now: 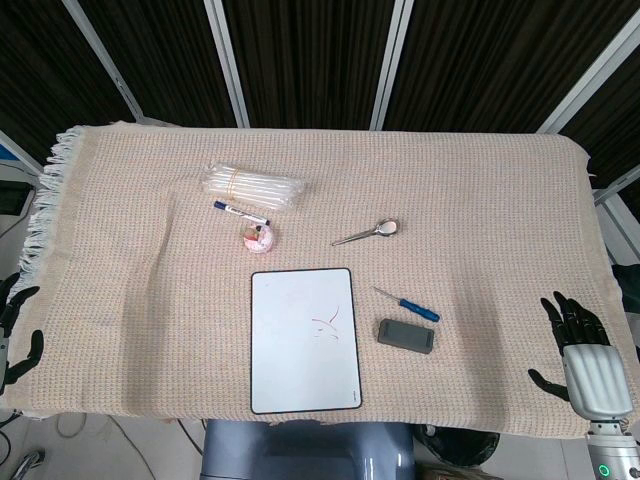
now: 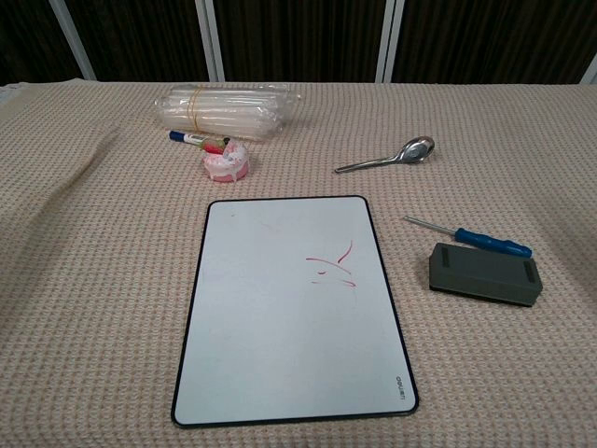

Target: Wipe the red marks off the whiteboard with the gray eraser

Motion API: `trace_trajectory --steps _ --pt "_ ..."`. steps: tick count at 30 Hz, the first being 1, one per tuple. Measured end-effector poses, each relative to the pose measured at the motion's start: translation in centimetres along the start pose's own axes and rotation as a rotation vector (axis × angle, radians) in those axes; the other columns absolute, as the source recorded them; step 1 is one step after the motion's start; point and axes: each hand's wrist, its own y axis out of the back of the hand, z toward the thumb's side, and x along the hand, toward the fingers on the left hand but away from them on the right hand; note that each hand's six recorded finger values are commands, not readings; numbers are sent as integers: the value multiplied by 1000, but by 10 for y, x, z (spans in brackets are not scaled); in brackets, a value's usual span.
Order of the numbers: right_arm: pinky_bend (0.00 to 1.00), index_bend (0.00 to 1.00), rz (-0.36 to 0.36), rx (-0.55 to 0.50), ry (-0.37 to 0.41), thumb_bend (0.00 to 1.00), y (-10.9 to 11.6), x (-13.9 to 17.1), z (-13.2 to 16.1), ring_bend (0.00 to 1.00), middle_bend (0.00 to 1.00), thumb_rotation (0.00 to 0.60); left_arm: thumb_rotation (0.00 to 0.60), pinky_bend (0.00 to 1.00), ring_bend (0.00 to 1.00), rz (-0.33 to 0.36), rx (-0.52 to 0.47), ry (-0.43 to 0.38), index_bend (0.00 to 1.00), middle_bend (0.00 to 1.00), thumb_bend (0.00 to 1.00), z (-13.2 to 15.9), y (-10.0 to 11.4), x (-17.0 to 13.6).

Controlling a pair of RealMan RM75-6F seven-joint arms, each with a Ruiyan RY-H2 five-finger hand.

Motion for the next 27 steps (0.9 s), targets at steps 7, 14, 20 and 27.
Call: trace_trajectory --steps 7,14,20,27 --pt "137 0 -7 -2 -5 65 2 0 -1 63 8 600 600 3 0 -10 21 -14 160 11 485 0 -1 -1" --pt "137 0 -11 -4 -4 66 3 0 -1 64 8 600 600 2 0 -4 54 -61 160 11 484 4 0 -1" --pt "137 0 -10 -4 -7 66 3 0 -2 64 8 600 600 2 0 -8 56 -61 160 11 485 3 -1 -1" --pt "137 0 4 -15 -1 66 1 1 0 64 9 600 600 3 0 -8 51 -57 160 11 484 3 -1 -1"
